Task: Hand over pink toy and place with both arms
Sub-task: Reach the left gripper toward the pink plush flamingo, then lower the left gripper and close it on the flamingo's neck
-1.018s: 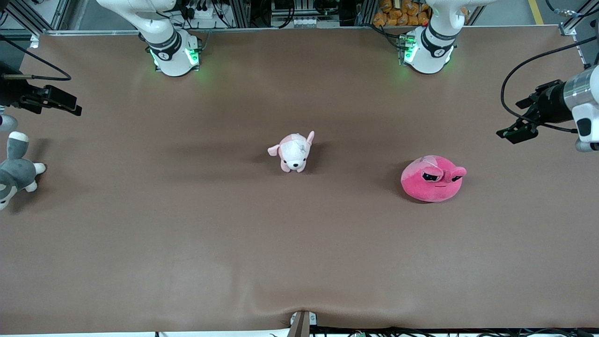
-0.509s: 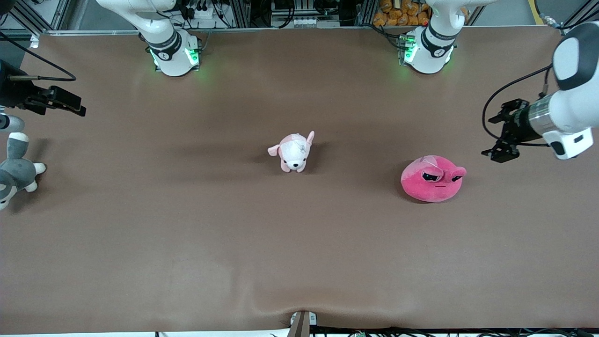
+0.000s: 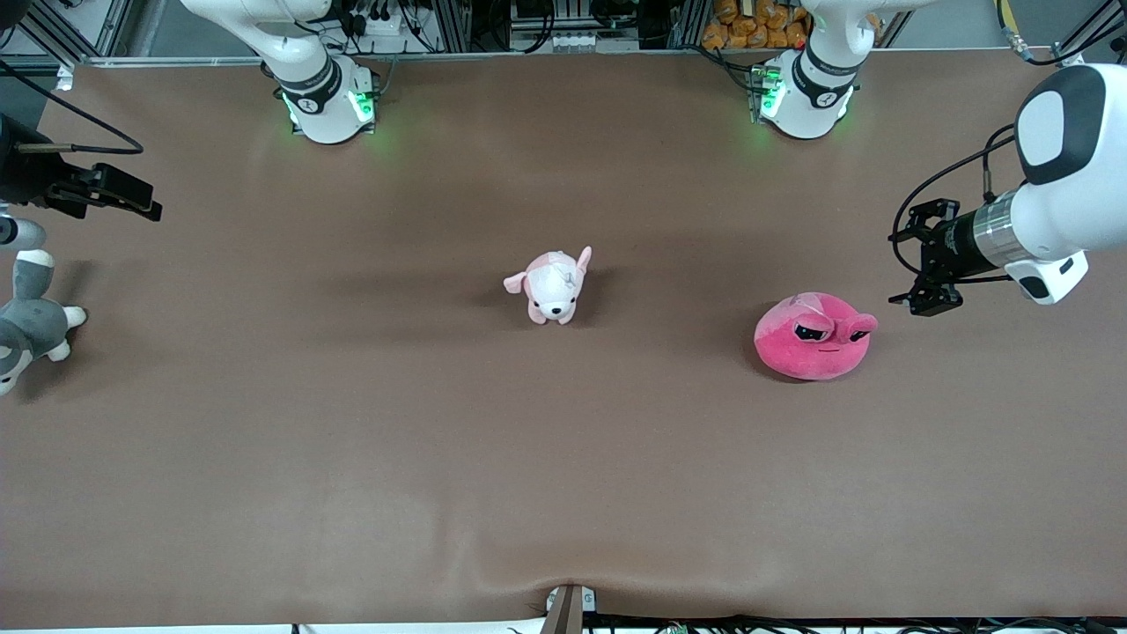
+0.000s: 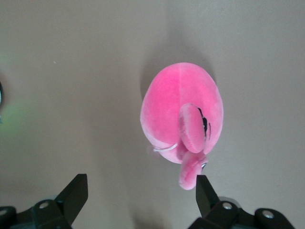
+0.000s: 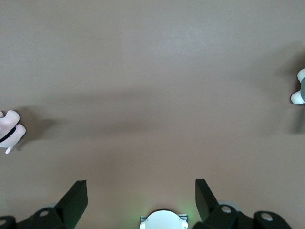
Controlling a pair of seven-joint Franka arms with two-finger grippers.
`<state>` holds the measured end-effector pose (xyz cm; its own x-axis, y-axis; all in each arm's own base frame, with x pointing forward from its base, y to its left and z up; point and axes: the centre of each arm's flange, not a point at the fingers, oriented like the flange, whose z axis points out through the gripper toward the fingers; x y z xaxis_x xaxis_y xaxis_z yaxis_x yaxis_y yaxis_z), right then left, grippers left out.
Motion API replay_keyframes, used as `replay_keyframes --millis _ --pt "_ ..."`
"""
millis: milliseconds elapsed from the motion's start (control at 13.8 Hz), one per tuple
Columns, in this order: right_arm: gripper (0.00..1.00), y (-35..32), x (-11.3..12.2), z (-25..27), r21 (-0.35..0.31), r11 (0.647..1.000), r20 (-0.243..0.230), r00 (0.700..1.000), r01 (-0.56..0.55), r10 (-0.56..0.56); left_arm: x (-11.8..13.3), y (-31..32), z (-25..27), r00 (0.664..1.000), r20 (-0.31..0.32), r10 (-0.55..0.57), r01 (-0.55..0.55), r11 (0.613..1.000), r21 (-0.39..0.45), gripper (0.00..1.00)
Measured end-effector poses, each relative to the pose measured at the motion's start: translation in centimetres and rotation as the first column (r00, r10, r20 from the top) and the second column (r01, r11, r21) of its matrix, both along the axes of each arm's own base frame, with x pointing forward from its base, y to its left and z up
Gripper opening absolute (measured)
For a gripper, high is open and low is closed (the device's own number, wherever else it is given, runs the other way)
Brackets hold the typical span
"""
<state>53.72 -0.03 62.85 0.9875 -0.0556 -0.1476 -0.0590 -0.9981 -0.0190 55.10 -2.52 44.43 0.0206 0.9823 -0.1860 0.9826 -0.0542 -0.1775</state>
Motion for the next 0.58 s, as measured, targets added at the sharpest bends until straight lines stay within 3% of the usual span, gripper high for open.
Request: replay_keyframes --millis 364,582 --pt "1.00 0.3 0.1 -0.1 0.000 1.000 0.000 1.000 -0.005 0.005 0.9 -0.3 -3.2 0.993 -0.043 0.106 -0.107 0.994 -0.032 1.00" --pt "1.00 0.6 0.4 -0.4 0.000 1.000 0.006 1.000 -0.011 0.011 1.8 0.0 -4.9 0.989 -0.038 0.143 -0.145 0.987 -0.064 1.00"
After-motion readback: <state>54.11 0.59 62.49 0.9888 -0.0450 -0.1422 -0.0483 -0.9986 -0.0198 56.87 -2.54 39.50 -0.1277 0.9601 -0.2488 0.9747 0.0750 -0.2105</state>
